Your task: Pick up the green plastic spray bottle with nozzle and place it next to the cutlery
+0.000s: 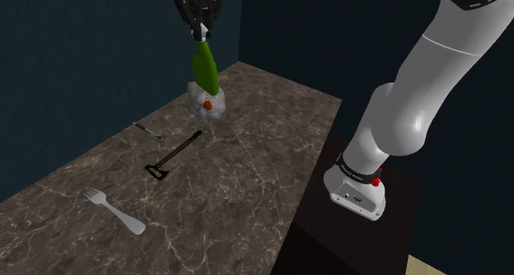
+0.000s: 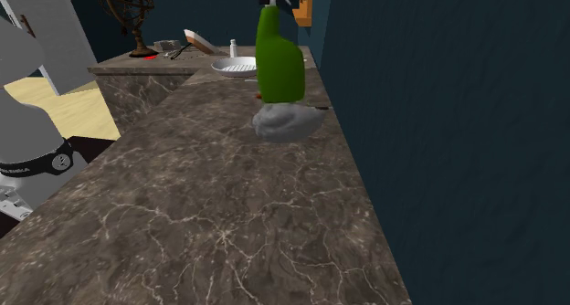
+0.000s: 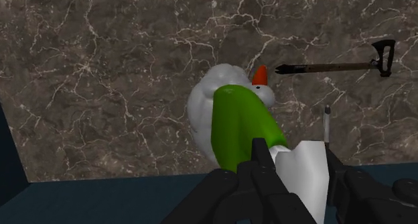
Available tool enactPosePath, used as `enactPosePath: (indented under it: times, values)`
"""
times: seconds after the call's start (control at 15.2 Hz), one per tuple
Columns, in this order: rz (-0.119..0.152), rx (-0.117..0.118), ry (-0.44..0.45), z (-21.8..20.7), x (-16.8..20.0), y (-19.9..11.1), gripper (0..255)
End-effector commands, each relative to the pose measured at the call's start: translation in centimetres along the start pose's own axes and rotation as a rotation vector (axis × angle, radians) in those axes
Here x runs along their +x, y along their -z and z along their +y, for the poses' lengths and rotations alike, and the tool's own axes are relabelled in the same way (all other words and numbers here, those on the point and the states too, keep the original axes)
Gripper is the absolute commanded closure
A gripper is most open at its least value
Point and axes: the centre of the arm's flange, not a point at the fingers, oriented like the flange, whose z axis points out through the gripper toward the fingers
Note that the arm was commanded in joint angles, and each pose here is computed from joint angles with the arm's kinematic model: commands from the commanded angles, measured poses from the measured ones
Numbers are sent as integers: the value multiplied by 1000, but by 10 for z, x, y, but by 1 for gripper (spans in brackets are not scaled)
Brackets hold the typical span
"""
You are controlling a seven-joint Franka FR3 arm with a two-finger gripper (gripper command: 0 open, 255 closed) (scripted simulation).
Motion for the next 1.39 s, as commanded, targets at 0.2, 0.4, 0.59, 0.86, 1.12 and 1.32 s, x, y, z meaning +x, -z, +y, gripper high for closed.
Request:
enactPosePath:
  times: [0.2,0.4,0.59,0.86,1.12,1.32]
  values:
    - [-6,-1,0,-57,-34,-6,255]
    - [-6,-1,0,-92,-53,-6,255]
    - [-6,-1,0,-127,-72,-7,255]
    - [-6,-1,0,-156,-87,-17,255]
    - [-6,-1,0,-156,-87,-39,255]
    - [-6,-1,0,-156,-87,-54,255]
